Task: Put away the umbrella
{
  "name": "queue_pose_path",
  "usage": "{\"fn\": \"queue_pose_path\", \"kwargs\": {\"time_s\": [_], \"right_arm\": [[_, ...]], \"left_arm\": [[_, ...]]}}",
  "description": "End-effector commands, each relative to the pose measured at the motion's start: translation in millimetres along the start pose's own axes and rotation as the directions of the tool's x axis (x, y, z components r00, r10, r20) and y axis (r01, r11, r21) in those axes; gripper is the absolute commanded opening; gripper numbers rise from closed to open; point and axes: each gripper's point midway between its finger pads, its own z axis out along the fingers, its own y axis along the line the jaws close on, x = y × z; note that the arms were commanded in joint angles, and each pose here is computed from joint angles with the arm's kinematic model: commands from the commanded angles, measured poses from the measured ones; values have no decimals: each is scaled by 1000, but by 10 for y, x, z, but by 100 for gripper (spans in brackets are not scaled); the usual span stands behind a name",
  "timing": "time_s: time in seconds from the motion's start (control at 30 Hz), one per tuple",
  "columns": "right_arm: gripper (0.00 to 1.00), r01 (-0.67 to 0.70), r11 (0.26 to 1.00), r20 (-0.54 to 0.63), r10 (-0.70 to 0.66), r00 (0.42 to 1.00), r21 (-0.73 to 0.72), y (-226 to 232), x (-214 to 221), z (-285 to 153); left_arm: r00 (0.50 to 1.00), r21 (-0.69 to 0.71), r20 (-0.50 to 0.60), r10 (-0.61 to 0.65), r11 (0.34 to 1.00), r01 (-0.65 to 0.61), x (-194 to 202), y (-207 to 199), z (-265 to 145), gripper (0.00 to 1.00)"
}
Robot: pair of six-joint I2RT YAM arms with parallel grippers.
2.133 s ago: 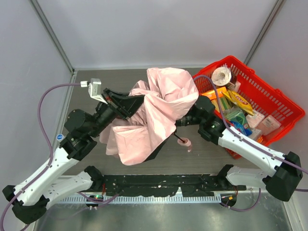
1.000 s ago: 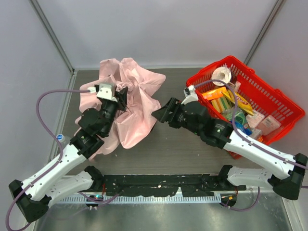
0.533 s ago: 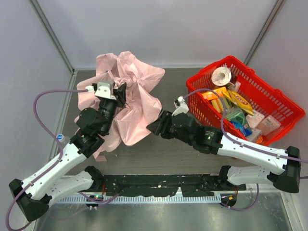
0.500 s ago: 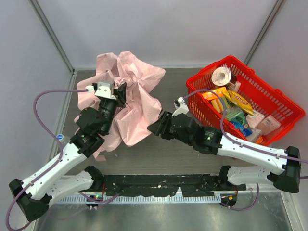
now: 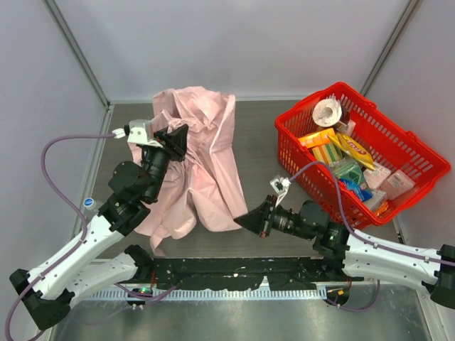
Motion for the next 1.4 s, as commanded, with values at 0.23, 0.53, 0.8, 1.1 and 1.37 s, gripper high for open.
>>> {"fn": "queue_pose_path", "kwargs": {"time_s": [0.23,0.53,0.8,1.1,1.37], "right_arm": [[33,136,864,-46,-181,982,-484,937,46,-722],[64,300,930,-67,-320,945,-214,781,-364,-940],[60,414,910,-32,-414,910,-24,983,-1077,-845],[64,555,797,-128,-541,831,239,657,-1438,-461],[69,464,871,-62,-460,886,162,945,-1489,-774]], "left_arm": [[967,422,39,-251,882,212,-464,-701,-323,0],[989,698,-40,-145,704,132,-435,-1059,-408,0],[967,769,-210,-141,587,253,-273,-1259,-398,0],[911,746,-357,-206,524,411,-109,-1318,-463,0],[915,783,-367,-168,476,401,-65,-1350,-558,0]]}}
